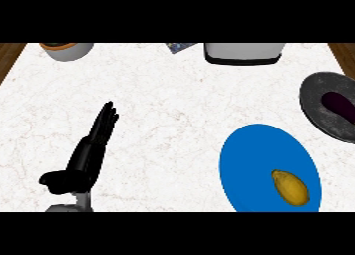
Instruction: Pick the eggplant from the plate and place it in the pan
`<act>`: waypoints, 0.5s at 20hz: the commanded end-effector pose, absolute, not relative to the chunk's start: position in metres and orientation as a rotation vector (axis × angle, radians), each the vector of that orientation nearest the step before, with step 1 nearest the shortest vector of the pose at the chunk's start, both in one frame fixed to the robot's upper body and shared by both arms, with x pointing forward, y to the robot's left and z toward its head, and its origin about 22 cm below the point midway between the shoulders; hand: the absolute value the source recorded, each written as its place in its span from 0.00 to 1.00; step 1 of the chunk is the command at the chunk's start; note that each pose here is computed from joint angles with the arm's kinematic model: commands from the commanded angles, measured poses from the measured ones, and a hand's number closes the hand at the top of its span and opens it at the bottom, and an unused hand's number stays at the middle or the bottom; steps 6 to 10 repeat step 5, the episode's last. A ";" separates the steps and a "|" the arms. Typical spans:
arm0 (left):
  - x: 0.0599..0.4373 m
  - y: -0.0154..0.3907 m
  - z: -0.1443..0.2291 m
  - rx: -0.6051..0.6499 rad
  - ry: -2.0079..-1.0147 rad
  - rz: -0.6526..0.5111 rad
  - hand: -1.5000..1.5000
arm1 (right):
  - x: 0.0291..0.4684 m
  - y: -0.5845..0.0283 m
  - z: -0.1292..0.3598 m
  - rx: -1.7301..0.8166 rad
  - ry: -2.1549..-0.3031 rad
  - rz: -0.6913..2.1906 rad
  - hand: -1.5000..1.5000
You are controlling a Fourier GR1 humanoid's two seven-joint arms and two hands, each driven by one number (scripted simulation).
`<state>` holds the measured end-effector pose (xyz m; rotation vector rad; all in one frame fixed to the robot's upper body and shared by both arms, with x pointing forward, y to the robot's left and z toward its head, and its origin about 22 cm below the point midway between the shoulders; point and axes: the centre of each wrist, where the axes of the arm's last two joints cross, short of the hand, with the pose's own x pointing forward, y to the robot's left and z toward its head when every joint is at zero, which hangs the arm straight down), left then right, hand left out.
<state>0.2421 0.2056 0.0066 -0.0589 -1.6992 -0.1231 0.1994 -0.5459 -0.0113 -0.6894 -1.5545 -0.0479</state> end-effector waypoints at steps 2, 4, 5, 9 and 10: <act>0.249 0.207 0.000 -0.056 -1.672 -0.130 0.50 | 0.195 -0.538 -0.021 -0.755 -1.556 -0.008 0.00; 0.236 0.199 0.017 -0.086 -1.705 -0.122 0.50 | 0.195 -0.541 -0.018 -0.791 -1.562 0.010 0.00; 0.247 0.224 0.015 -0.075 -1.682 -0.133 0.50 | 0.207 -0.549 0.003 -0.799 -1.564 0.015 0.00; 0.247 0.224 0.015 -0.075 -1.682 -0.133 0.50 | 0.207 -0.549 0.003 -0.799 -1.564 0.015 0.00; 0.247 0.224 0.015 -0.075 -1.682 -0.133 0.50 | 0.207 -0.549 0.003 -0.799 -1.564 0.015 0.00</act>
